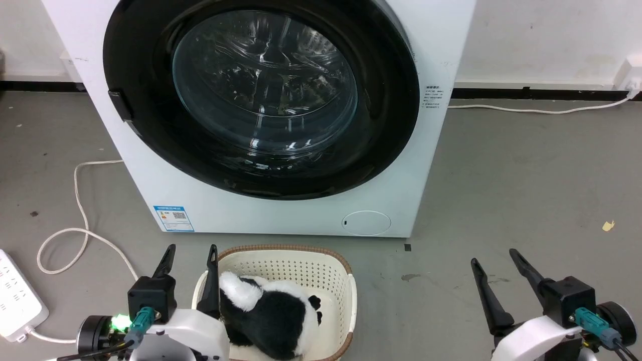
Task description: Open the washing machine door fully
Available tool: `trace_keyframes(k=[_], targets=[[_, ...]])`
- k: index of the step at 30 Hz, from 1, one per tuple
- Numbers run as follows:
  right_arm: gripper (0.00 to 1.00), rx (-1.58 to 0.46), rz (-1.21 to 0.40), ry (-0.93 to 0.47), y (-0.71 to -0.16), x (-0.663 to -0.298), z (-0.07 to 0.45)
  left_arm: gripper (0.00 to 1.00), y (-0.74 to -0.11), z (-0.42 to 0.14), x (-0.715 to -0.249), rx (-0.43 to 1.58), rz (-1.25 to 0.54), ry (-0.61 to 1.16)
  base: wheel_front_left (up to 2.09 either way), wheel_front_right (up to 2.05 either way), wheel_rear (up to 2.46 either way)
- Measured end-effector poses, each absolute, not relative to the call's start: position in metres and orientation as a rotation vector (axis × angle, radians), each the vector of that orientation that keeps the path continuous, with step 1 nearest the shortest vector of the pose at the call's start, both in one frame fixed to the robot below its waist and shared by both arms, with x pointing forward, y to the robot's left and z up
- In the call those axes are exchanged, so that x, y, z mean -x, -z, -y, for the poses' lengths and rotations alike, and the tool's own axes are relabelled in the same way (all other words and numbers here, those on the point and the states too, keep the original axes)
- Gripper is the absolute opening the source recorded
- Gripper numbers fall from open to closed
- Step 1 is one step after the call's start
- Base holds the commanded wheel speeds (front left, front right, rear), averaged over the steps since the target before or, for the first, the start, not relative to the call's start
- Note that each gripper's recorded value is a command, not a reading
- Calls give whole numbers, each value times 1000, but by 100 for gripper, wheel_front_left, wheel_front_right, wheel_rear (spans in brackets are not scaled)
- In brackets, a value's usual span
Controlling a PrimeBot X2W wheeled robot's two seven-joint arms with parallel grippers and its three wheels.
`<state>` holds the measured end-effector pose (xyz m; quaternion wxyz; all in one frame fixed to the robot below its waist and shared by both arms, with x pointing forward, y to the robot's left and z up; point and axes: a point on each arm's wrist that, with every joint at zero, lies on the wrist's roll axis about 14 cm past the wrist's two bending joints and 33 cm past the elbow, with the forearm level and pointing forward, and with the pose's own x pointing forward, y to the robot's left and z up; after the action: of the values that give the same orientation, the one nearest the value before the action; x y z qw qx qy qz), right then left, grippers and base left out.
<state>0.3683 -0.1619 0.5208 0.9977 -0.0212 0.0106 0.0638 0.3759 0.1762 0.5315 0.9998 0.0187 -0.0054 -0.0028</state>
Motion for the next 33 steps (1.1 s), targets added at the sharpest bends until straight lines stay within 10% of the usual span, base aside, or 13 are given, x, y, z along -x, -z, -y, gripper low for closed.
trace_keyframes(k=[28, 29, 30, 31, 33], targets=[[100, 25, -1, -124, -516, -379, 166, 100, -522, -170, -384, -17, 17, 17, 0, 0, 0], [81, 21, 4, -125, -517, -381, 166, 100, -521, -170, -385, -17, 17, 18, 0, 0, 0], [22, 17, 9, -126, -519, -383, 166, 100, -520, -170, -385, -16, 14, 18, 0, 0, 0], [0, 10, 13, -127, -520, -385, 166, 100, -520, -170, -386, -12, 13, 19, 0, 0, 0], [0, -3, 27, -129, -523, -390, 167, 100, -520, -170, -388, -10, 17, 16, 0, 0, 0]])
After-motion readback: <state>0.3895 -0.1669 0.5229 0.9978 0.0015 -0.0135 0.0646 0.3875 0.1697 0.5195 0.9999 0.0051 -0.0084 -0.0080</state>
